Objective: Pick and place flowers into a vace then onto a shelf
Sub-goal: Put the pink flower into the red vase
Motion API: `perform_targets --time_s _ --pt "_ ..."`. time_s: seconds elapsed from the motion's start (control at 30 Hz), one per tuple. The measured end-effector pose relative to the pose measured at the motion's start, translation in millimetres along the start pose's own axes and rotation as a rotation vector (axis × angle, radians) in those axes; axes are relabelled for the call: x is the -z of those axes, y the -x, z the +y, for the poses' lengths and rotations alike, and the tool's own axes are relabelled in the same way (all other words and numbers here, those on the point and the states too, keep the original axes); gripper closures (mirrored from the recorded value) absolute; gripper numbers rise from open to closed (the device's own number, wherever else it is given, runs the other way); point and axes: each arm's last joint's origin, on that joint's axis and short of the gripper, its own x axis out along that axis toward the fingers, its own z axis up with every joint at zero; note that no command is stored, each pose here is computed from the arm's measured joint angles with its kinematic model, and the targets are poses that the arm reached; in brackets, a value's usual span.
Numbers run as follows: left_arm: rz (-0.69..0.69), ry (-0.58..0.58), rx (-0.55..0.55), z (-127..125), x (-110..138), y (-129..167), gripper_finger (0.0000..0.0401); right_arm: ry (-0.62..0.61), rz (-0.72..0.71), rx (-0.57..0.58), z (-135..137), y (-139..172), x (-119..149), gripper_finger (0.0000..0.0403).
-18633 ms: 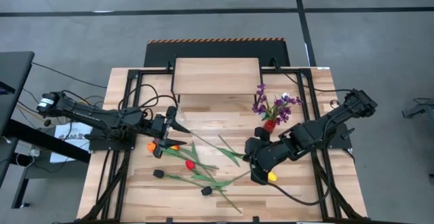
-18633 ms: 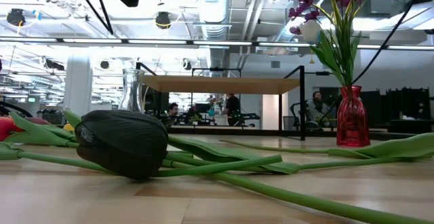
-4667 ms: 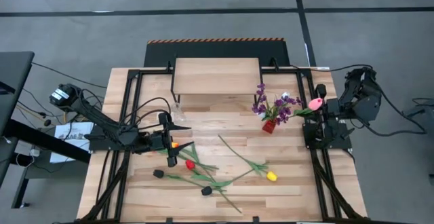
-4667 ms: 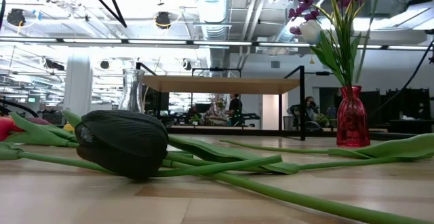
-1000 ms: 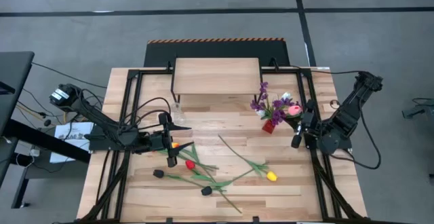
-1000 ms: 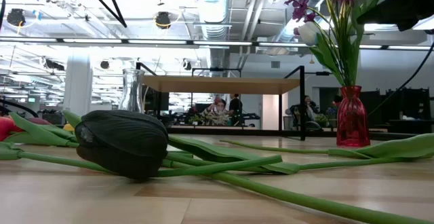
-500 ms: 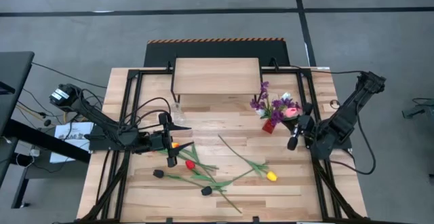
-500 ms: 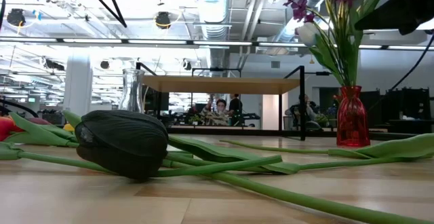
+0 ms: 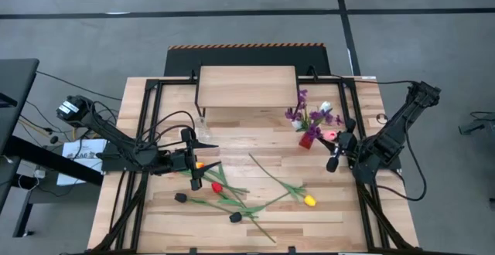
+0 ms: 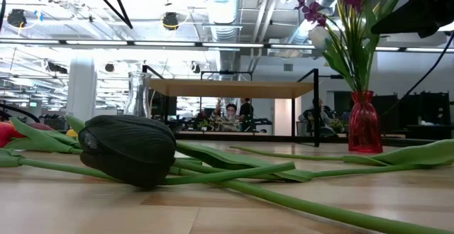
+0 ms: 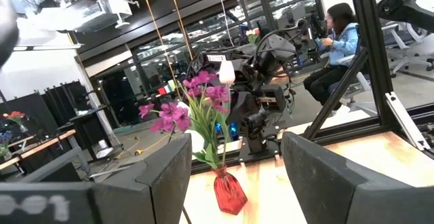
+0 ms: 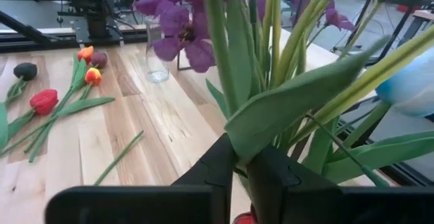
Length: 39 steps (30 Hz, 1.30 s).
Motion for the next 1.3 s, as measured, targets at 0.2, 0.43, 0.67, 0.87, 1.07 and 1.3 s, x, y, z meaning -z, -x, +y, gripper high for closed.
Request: perform_targets --time_s 0.2,0.43,0.67,0.87,1.07,1.3 --pt "0.000 0.000 0.000 0.0 0.0 0.0 0.0182 -0.003 0.009 -0.011 0.5 0.0 0.1 0.0338" --pt "0.000 0.000 -0.001 0.0 0.0 0.0 0.0182 0.018 0.010 -0.052 1.3 5.0 -16.3 0.0318" --pt "0.000 0.000 -0.001 0.0 0.0 0.0 0.0182 0.058 0.046 -0.130 -1.7 12.8 -39.7 0.0314" --pt "0.000 0.000 -0.001 0.0 0.0 0.0 0.0182 0.053 0.179 -0.220 -11.0 19.0 -52.6 0.0314" --pt "0.001 0.008 -0.001 0.0 0.1 0.0 0.0182 0.044 0.346 -0.288 -23.0 24.2 -61.3 0.0314" --pt "0.001 0.016 -0.001 0.0 0.1 0.0 0.0182 0.022 0.406 -0.299 -33.2 28.1 -74.0 0.0307"
